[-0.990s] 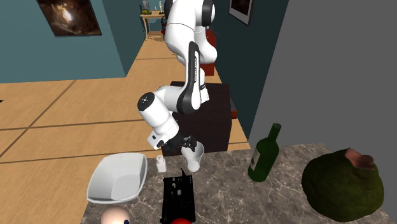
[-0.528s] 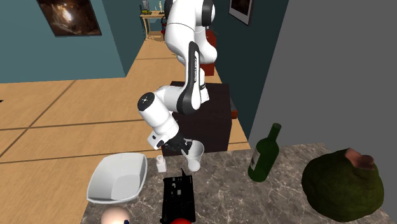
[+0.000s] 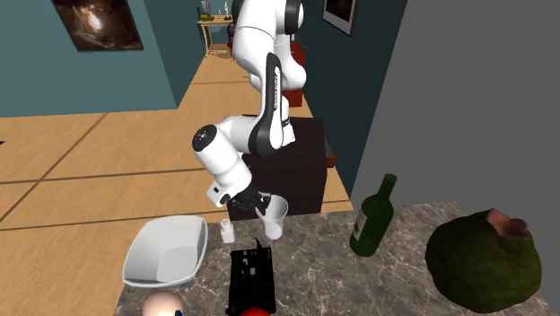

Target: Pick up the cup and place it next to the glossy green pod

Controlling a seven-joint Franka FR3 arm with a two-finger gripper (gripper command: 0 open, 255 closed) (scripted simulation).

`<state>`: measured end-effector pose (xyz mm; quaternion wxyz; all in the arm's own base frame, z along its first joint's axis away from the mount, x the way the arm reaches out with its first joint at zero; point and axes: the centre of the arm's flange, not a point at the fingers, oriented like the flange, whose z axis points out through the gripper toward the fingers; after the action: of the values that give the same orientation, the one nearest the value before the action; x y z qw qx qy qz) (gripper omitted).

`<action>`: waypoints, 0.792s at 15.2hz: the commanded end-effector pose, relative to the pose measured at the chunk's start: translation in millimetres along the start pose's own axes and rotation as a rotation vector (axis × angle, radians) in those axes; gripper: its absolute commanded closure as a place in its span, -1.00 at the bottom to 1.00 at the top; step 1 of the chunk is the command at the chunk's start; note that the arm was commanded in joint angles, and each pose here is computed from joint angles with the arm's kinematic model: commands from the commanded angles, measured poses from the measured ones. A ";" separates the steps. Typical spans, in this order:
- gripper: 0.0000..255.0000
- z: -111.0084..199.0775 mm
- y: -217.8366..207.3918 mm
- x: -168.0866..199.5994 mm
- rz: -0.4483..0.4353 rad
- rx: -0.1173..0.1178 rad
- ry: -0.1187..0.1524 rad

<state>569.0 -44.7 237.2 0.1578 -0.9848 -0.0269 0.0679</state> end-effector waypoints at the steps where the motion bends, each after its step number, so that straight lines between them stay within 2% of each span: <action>1: 1.00 -10.1 -3.7 -1.7 0.000 0.000 0.000; 12: 1.00 -64.8 -21.9 -8.9 0.000 0.000 0.000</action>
<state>569.0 -45.1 301.4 0.1577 -0.9848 -0.0269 0.0679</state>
